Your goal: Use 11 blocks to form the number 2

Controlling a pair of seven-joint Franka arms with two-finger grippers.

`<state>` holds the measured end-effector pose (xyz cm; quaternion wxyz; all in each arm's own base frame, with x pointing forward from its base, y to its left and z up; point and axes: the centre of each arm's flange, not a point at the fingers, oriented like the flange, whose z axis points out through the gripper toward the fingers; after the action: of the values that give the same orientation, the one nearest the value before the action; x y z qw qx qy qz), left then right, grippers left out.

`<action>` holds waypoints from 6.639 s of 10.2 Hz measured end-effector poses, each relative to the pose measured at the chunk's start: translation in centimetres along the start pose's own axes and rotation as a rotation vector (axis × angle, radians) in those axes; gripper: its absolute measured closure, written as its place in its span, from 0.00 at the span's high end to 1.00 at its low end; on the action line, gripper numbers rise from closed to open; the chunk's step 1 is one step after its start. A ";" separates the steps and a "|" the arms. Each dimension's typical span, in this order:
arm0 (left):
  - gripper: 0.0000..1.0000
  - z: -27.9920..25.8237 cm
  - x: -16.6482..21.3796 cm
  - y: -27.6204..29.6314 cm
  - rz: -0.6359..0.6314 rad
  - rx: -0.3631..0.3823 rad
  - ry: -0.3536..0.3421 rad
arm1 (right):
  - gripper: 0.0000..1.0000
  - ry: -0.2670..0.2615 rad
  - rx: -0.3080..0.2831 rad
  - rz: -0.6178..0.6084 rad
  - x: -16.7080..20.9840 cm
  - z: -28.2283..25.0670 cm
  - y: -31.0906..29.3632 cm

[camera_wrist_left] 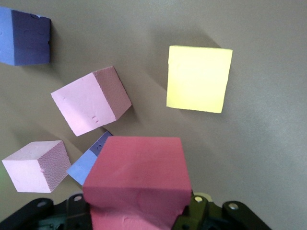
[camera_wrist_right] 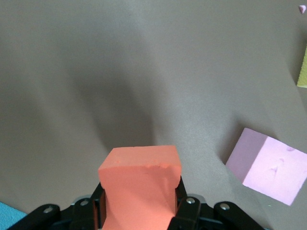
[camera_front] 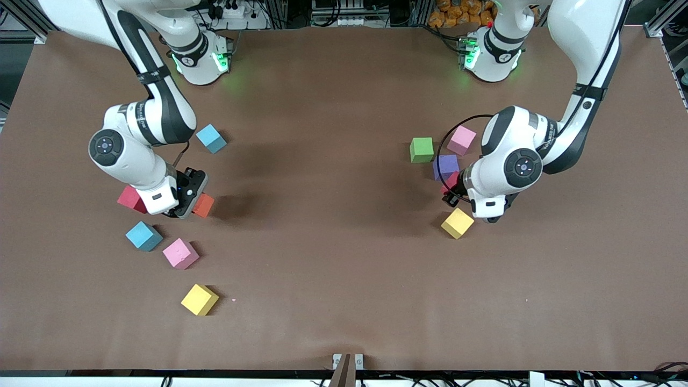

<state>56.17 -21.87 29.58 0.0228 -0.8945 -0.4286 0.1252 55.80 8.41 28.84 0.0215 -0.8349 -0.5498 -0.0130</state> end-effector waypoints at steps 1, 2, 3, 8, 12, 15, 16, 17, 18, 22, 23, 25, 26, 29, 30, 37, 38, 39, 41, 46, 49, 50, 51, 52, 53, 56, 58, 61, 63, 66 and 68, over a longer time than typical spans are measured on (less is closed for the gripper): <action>0.61 0.1 -0.3 0.1 -0.020 0.001 -0.001 | 0.56 -0.001 0.000 0.010 -0.5 0.0 0.3; 0.61 0.2 -1.2 0.4 -0.042 0.002 -0.007 | 0.56 -0.001 0.001 0.020 -1.1 -0.1 0.6; 0.61 0.5 -3.2 0.9 -0.057 0.006 -0.014 | 0.56 -0.002 0.001 0.025 -1.5 -0.1 0.9; 0.61 4.2 -23.4 3.6 0.193 0.013 0.014 | 0.56 -0.002 0.000 0.030 -2.0 -0.1 1.1; 0.61 6.6 -34.8 5.3 0.538 -0.008 -0.044 | 0.56 -0.004 0.004 0.031 -2.0 -0.1 1.1; 0.61 12.0 -40.2 6.0 0.786 0.038 -0.101 | 0.56 -0.007 0.012 0.027 -1.8 0.0 0.9; 0.61 13.5 -41.5 5.7 0.830 0.056 -0.112 | 0.56 -0.009 0.014 0.027 -1.9 0.0 0.9; 0.61 14.7 -42.9 5.1 0.859 0.073 -0.118 | 0.56 -0.010 0.016 0.028 -1.9 0.1 0.9; 0.61 15.8 -44.1 4.7 0.878 0.088 -0.123 | 0.56 -0.010 0.016 0.028 -1.9 0.1 0.9; 0.61 18.1 -44.8 5.6 0.892 0.101 -0.103 | 0.56 -0.010 0.016 0.028 -1.9 0.1 0.9; 0.61 18.9 -44.6 5.6 0.905 0.113 -0.071 | 0.56 -0.010 0.016 0.028 -1.9 0.1 0.9; 0.61 20.3 -44.6 5.4 0.950 0.137 -0.002 | 0.56 -0.010 0.016 0.028 -1.9 0.1 0.9; 0.61 20.6 -44.6 5.4 0.968 0.143 0.019 | 0.56 -0.010 0.017 0.028 -1.9 0.1 0.9; 0.69 20.6 -44.5 5.5 1.012 0.144 0.026 | 0.56 -0.013 0.022 0.028 -1.9 0.1 0.8; 0.70 20.6 -44.6 5.5 1.015 0.143 0.026 | 0.56 -0.013 0.023 0.028 -1.9 0.1 0.8; 1.00 11.6 -41.5 7.1 0.920 0.115 0.075 | 0.56 -0.021 0.072 -0.038 1.7 -0.7 -2.1; 1.00 9.3 -38.7 7.3 0.879 0.116 0.084 | 0.56 -0.019 0.070 -0.060 2.8 -0.8 -2.8; 1.00 7.4 -35.6 7.0 0.837 0.110 0.095 | 0.56 -0.017 0.071 -0.088 4.1 -0.9 -3.8; 1.00 5.8 -29.5 4.7 0.762 0.118 0.115 | 0.56 -0.027 0.087 -0.130 5.5 -1.7 -5.2; 1.00 12.0 -17.7 -2.6 0.733 0.213 0.071 | 0.56 -0.031 0.089 -0.279 10.5 -3.7 -10.3; 1.00 12.2 -14.2 -5.8 0.742 0.200 0.077 | 0.56 -0.050 0.113 -0.338 11.8 -2.6 -13.1; 1.00 12.1 -13.6 -5.9 0.732 0.185 0.079 | 0.56 -0.057 0.126 -0.361 12.2 -2.1 -14.8; 1.00 12.1 -13.1 -5.8 0.723 0.163 0.084 | 0.56 -0.059 0.133 -0.389 12.5 -1.7 -17.1; 1.00 12.2 -13.1 -5.9 0.723 0.148 0.086 | 0.56 -0.060 0.125 -0.427 12.7 -1.5 -19.8; 1.00 12.5 -13.4 -5.9 0.729 0.141 0.086 | 0.56 -0.056 0.110 -0.447 13.1 -1.5 -22.3; 1.00 13.1 -14.3 -6.0 0.746 0.138 0.080 | 0.56 -0.048 0.079 -0.399 16.3 -1.6 -30.3; 1.00 14.0 -14.5 -6.1 0.744 0.145 0.063 | 0.56 -0.053 0.075 -0.365 17.1 -1.0 -33.2; 1.00 15.8 -14.3 -6.0 0.740 0.145 0.037 | 0.56 -0.057 0.075 -0.341 17.3 0.7 -34.5; 0.89 16.1 -14.2 -6.0 0.736 0.145 0.033 | 0.56 -0.069 0.084 -0.335 17.2 2.2 -34.3; 0.59 15.5 -13.6 -5.7 0.666 0.123 0.027 | 0.56 -0.059 0.082 -0.330 17.4 4.7 -34.1; 0.59 15.1 -14.2 -5.3 0.563 0.110 0.035 | 0.56 -0.063 0.086 -0.329 17.4 6.0 -34.1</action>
<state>39.92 -30.49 18.65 0.0429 -0.9777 -0.1556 0.1343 31.33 38.14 24.34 0.0376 -0.7320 -0.6795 0.0334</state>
